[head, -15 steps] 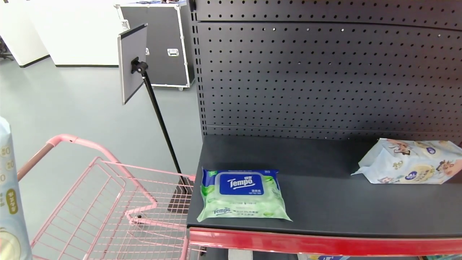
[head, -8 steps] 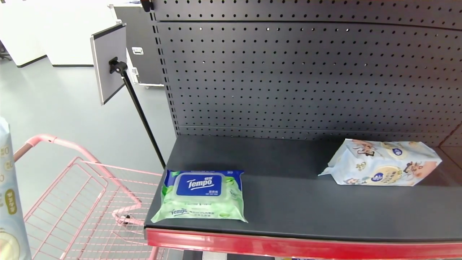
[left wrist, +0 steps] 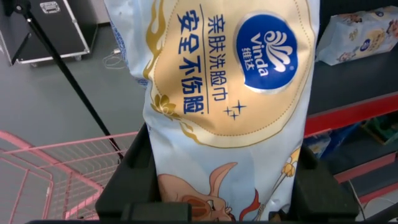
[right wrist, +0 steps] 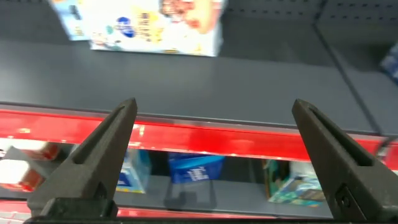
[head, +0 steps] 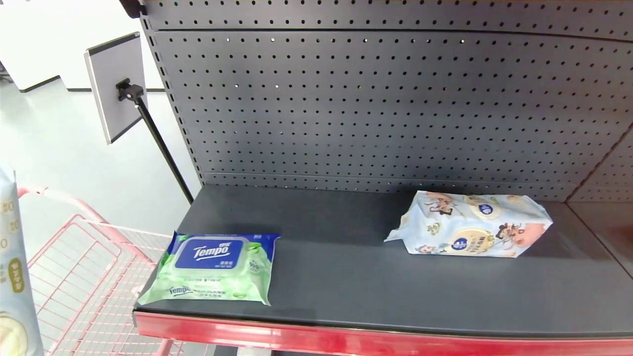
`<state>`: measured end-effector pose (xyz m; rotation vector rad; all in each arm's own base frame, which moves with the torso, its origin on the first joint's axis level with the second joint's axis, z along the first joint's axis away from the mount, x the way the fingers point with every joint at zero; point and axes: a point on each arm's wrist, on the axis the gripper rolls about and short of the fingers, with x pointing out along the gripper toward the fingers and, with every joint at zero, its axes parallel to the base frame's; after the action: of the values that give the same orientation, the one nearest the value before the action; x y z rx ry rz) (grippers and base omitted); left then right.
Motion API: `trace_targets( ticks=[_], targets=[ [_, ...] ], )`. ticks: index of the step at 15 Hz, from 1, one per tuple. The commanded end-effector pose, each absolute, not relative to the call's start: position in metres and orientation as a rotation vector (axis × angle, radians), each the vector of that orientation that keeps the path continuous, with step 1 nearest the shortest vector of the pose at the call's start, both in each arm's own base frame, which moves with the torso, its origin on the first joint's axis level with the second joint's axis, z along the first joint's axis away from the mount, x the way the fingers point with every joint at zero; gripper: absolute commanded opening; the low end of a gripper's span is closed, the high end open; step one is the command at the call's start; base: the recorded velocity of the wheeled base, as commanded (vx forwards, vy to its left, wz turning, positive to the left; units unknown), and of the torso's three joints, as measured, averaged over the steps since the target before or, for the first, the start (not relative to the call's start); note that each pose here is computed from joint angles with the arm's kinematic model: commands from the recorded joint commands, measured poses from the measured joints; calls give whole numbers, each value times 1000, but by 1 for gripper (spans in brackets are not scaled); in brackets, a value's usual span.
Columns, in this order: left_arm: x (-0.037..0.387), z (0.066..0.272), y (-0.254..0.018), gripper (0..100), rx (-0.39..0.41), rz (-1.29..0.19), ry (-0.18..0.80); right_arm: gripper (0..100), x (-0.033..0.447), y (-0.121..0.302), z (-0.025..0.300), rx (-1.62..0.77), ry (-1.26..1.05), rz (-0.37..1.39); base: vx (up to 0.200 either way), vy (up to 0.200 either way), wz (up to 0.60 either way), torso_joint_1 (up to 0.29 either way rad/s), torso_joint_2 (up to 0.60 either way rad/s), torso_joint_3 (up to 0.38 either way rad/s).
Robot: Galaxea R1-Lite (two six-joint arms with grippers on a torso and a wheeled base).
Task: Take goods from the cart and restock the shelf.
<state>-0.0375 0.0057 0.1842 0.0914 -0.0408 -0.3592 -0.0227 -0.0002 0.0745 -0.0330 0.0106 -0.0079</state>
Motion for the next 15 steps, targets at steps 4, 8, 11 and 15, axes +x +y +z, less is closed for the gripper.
trace_targets(
  ticks=[4, 8, 11, 15],
  targets=[
    [-36, 184, 5, 0, 92, -359, -34, 100, -23, 0, 75, -34, 11, -9, 0, -200, 0, 1, 5, 2],
    [-36, 183, 5, 0, 97, -360, -28, 100, -23, 0, 75, -34, 11, -11, 0, -200, 0, 2, 2, 4],
    [-34, 183, 5, 0, 114, -362, -19, 100, -23, 0, 75, -34, 8, -11, 0, -200, 0, 4, 2, 2],
    [-33, 185, 5, 0, 120, -363, -20, 100, -6, 0, 168, 38, 28, 26, 0, -100, 0, 1, -1, 2]
  ],
)
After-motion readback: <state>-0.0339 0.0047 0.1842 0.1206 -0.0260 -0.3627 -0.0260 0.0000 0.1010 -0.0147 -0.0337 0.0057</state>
